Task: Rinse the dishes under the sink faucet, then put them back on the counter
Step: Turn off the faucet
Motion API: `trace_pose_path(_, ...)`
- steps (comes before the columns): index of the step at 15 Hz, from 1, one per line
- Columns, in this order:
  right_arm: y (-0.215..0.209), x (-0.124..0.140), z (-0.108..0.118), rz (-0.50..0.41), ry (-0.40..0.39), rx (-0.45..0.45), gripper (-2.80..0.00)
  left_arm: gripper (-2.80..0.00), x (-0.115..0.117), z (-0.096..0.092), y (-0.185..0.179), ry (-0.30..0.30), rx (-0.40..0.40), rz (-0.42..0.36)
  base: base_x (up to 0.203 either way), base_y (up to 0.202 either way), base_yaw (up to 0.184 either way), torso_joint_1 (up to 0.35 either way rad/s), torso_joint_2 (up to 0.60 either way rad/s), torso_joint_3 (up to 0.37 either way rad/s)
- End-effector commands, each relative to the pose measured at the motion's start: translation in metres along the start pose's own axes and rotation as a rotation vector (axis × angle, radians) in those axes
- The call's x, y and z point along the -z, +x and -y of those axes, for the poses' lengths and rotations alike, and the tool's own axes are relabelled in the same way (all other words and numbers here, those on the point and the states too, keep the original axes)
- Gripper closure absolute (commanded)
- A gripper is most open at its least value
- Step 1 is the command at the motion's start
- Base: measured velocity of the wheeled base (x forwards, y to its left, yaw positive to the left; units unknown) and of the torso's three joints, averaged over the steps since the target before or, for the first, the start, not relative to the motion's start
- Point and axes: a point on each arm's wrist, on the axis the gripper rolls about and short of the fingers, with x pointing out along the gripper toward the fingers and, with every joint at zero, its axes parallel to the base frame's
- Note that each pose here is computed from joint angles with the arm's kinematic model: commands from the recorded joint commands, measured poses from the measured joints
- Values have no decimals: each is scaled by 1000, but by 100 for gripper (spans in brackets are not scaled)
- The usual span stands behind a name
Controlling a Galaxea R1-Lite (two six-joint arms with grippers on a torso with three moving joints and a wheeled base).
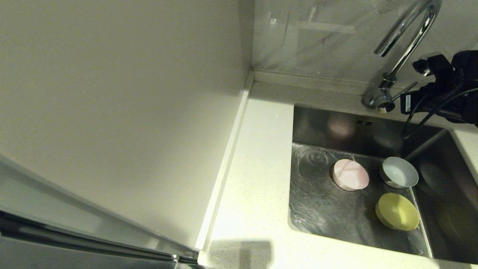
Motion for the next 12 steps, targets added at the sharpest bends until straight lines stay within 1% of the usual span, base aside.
trace_pose_path(1, 0, -1, 0, 4, 9, 3, 0, 0, 1, 0, 0, 0, -1, -3, 0, 0, 0, 0, 0, 0)
trace_pose_path(6, -1, -2, -3, 4, 31, -2, 0, 0, 1, 0, 0, 0, -1, -3, 0, 0, 0, 0, 0, 0)
trace_pose_path(9, -2, -2, 3, 3, 40, 13, 0, 0, 1, 0, 0, 0, -1, -3, 0, 0, 0, 0, 0, 0)
trace_pose_path(10, -4, 2, 6, -10, 45, 25, 0, 0, 1, 0, 0, 0, -1, -3, 0, 0, 0, 0, 0, 0)
trace_pose_path(12, -13, 16, 15, -71, 44, 75, 0, 0, 1, 0, 0, 0, -1, -2, 0, 0, 0, 0, 0, 0)
